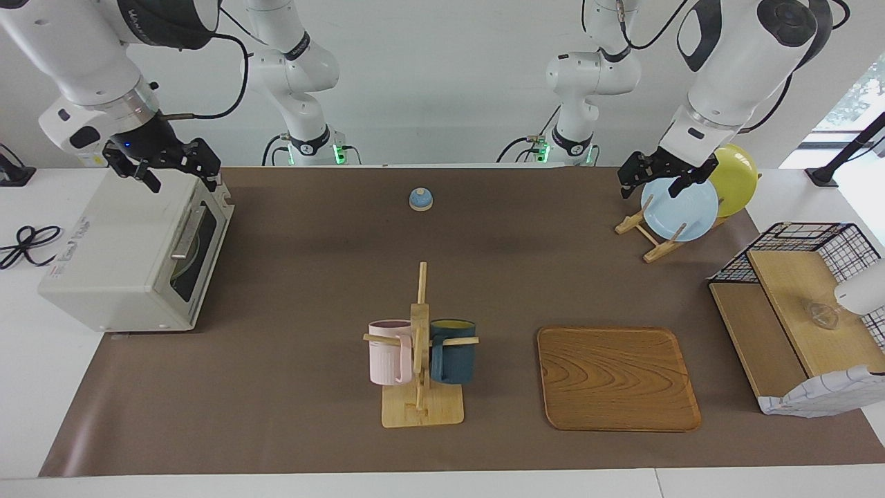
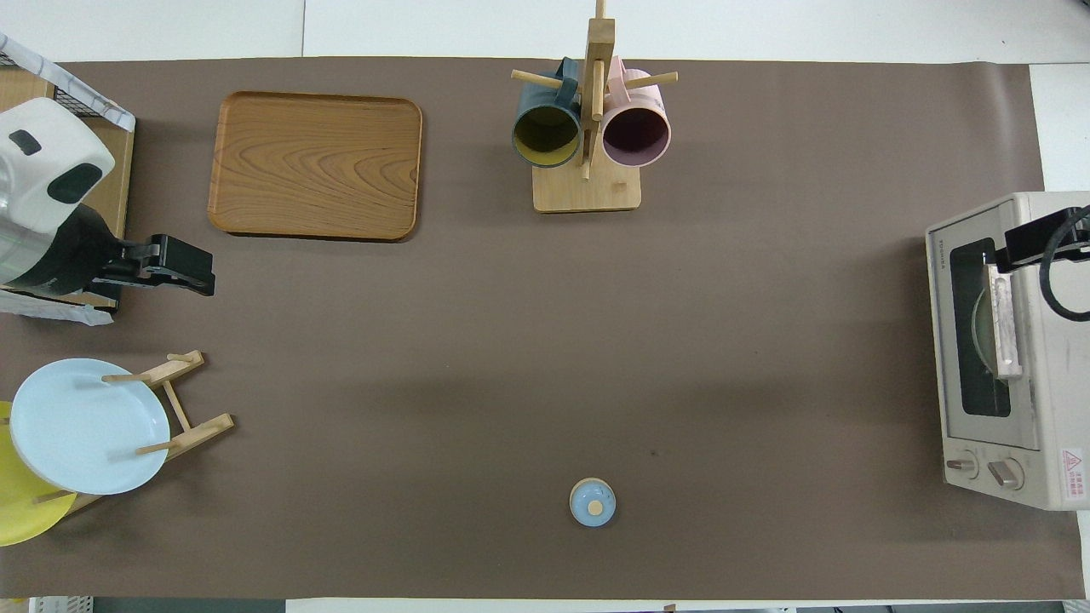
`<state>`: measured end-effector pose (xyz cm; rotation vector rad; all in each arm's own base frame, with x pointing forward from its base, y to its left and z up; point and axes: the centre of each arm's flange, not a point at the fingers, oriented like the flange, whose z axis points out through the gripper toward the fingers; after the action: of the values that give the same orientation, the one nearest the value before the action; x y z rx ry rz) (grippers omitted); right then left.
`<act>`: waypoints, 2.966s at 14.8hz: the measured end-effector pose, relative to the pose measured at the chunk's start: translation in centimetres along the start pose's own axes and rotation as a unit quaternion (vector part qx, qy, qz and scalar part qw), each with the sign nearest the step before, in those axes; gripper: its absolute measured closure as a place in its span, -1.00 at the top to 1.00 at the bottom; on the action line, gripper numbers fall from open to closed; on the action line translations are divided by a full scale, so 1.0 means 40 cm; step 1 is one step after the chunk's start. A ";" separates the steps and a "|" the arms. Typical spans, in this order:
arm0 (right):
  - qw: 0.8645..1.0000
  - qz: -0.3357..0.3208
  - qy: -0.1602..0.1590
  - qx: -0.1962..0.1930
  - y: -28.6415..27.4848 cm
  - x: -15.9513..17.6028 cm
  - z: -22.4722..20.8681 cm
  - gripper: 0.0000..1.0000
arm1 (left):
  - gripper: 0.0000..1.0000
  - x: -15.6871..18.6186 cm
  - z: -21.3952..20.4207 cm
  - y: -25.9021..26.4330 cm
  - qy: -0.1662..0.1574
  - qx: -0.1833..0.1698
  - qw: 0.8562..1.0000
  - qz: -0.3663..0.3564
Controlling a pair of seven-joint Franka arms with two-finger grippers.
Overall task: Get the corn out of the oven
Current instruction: 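Move the right gripper toward the open toaster oven door, then reach the right gripper into the toaster oven toward the corn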
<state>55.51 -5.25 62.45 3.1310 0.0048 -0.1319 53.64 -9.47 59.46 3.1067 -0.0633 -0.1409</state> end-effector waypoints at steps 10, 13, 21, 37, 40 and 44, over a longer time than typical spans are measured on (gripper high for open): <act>1.000 0.005 -0.014 0.003 0.038 -0.007 0.035 0.80 | 1.00 0.000 0.000 0.000 0.000 0.000 1.000 0.000; 1.000 -0.002 0.017 0.002 0.039 0.003 0.093 0.14 | 1.00 0.000 0.000 0.000 0.000 0.000 1.000 0.000; 0.999 0.027 -0.002 -0.030 0.120 -0.026 0.353 -0.98 | 1.00 0.000 0.000 0.000 0.000 0.000 1.000 0.000; 0.999 -0.022 0.014 -0.029 -0.071 -0.026 0.521 -0.98 | 1.00 0.000 0.000 0.000 0.000 0.000 1.000 0.000; 0.999 -0.026 0.027 -0.010 -0.119 -0.013 0.617 -0.98 | 1.00 0.000 0.000 0.000 0.000 0.000 1.000 0.000; 0.999 -0.037 0.031 -0.011 -0.157 0.000 0.720 -0.98 | 1.00 0.000 0.000 0.000 0.000 0.000 1.000 0.000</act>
<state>53.06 0.80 33.71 3.1126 0.1220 -0.0344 53.64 -9.46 59.46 3.1067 -0.0633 -0.1409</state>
